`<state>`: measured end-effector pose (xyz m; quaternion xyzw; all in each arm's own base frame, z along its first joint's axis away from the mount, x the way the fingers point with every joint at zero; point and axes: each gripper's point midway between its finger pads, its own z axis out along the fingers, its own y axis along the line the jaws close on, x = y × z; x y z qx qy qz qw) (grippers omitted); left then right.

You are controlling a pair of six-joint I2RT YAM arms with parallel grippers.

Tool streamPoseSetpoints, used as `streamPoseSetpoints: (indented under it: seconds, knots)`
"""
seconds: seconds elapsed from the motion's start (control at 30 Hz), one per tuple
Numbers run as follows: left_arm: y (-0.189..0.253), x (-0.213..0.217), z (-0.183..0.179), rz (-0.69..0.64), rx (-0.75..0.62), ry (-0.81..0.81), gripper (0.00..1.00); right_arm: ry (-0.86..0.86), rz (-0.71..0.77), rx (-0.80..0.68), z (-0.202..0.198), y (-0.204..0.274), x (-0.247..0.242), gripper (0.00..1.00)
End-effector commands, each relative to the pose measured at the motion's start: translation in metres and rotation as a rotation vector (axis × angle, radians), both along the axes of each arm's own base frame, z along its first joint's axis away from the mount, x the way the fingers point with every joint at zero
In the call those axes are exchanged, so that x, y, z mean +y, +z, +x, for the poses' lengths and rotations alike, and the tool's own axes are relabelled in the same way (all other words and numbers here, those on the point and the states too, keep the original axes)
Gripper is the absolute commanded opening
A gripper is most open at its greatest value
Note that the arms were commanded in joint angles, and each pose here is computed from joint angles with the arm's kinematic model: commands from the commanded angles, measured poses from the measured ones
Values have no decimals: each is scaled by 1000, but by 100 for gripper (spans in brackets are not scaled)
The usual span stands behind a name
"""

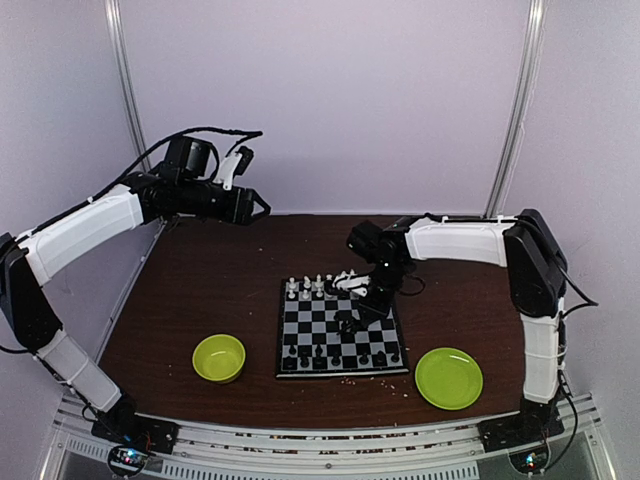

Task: Set up the chess pieces on the board
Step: Place the pawn at a7.

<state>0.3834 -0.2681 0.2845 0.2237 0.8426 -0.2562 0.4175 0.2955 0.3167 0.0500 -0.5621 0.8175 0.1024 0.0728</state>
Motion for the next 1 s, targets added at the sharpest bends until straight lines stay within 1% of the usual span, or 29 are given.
streamPoseSetpoints:
  seconds: [0.0, 0.17, 0.37, 0.63, 0.97]
  knots:
    - [4, -3, 5, -31, -16, -9, 57, -11, 10, -25, -10, 21, -15, 5]
    - [4, -6, 4, -39, -7, -22, 57, 9, 6, -33, -26, 30, -35, 5]
    - [4, -8, 2, -50, 1, -35, 56, 24, -3, -4, -46, 20, -50, 5]
    - [2, -10, 2, -52, 9, -42, 56, 34, 12, 23, -51, 16, -46, 5]
    - [1, -12, 1, -55, 13, -49, 56, 49, -17, 65, -57, -1, -50, 6]
